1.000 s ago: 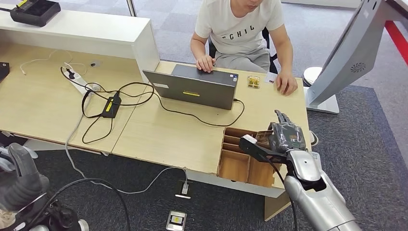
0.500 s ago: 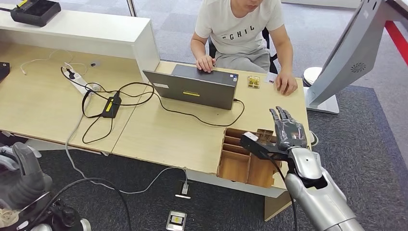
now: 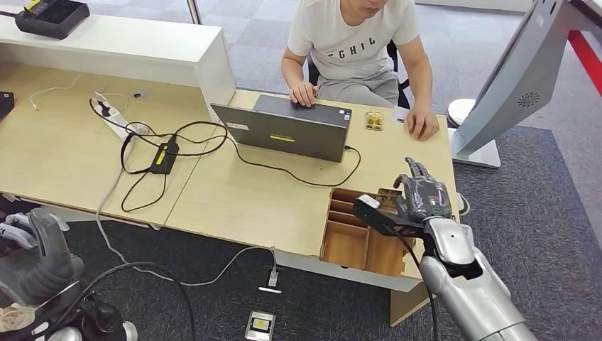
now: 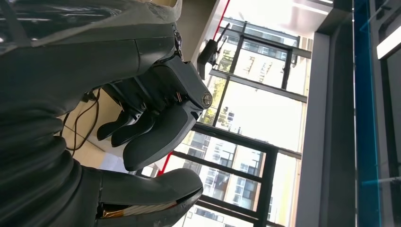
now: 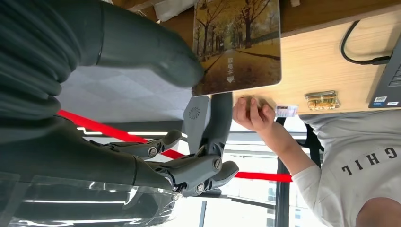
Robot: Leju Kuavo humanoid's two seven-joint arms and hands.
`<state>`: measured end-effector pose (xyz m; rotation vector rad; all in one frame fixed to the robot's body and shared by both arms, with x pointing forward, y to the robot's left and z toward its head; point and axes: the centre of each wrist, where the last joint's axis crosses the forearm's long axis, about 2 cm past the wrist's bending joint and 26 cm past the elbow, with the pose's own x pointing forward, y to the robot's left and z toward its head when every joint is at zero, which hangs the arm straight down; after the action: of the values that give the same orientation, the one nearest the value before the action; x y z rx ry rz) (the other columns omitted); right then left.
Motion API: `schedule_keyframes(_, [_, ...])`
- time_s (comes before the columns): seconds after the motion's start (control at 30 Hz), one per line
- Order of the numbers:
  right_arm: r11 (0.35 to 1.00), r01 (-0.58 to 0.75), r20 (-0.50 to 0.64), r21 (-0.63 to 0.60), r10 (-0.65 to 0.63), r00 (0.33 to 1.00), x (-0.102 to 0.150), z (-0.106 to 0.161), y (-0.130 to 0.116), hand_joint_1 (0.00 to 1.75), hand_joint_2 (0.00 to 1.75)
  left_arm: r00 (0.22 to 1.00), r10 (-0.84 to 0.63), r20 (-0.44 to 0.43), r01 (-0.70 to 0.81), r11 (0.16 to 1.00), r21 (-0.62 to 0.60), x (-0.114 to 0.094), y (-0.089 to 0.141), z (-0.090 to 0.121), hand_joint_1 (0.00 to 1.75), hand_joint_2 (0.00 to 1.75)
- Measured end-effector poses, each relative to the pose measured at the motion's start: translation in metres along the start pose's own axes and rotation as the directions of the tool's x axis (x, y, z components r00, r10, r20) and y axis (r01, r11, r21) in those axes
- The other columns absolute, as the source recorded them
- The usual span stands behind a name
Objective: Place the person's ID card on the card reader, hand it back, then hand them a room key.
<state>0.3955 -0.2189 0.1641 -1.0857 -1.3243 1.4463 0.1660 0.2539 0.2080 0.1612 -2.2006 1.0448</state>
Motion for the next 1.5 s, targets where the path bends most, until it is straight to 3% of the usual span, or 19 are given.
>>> schedule_keyframes(0.2, [1.000, 0.019, 0.026, -0.001, -0.019, 0.999, 0.007, -0.001, -0.003, 1.73, 1.75, 1.000, 0.003, -0.008, -0.003, 1.000, -0.005, -0.002, 0.000, 0.001, 1.75, 1.75])
schedule_keyframes(0.3, [1.000, 0.030, 0.039, -0.001, -0.030, 0.999, 0.010, -0.001, -0.004, 1.62, 1.75, 1.000, 0.001, -0.011, -0.001, 1.000, -0.005, -0.003, 0.001, 0.001, 1.75, 1.75])
schedule_keyframes(0.33, [0.999, 0.033, 0.042, 0.000, -0.033, 0.999, 0.011, -0.001, -0.004, 1.51, 1.75, 1.000, 0.000, -0.012, 0.000, 1.000, -0.005, -0.003, 0.001, 0.001, 1.75, 1.75])
schedule_keyframes(0.47, [0.999, 0.044, 0.050, 0.001, -0.044, 0.998, 0.015, -0.002, -0.005, 0.25, 1.75, 1.000, -0.002, -0.013, 0.002, 1.000, -0.005, -0.003, 0.001, 0.001, 1.75, 1.75])
schedule_keyframes(0.5, [0.999, 0.045, 0.049, 0.000, -0.045, 0.998, 0.015, -0.002, -0.005, 0.19, 1.75, 1.000, -0.002, -0.013, 0.002, 1.000, -0.005, -0.004, 0.001, 0.001, 1.75, 1.75])
schedule_keyframes(0.8, [0.999, 0.039, 0.024, -0.029, -0.039, 0.999, 0.015, -0.003, -0.012, 0.00, 1.75, 1.000, 0.001, -0.013, -0.001, 1.000, -0.009, -0.004, 0.002, 0.001, 1.75, 1.75])
schedule_keyframes(1.5, [0.995, 0.028, 0.005, -0.097, -0.028, 1.000, 0.003, 0.001, -0.030, 0.07, 1.75, 1.000, 0.000, -0.020, 0.000, 1.000, -0.008, -0.005, 0.002, 0.002, 1.75, 1.75])
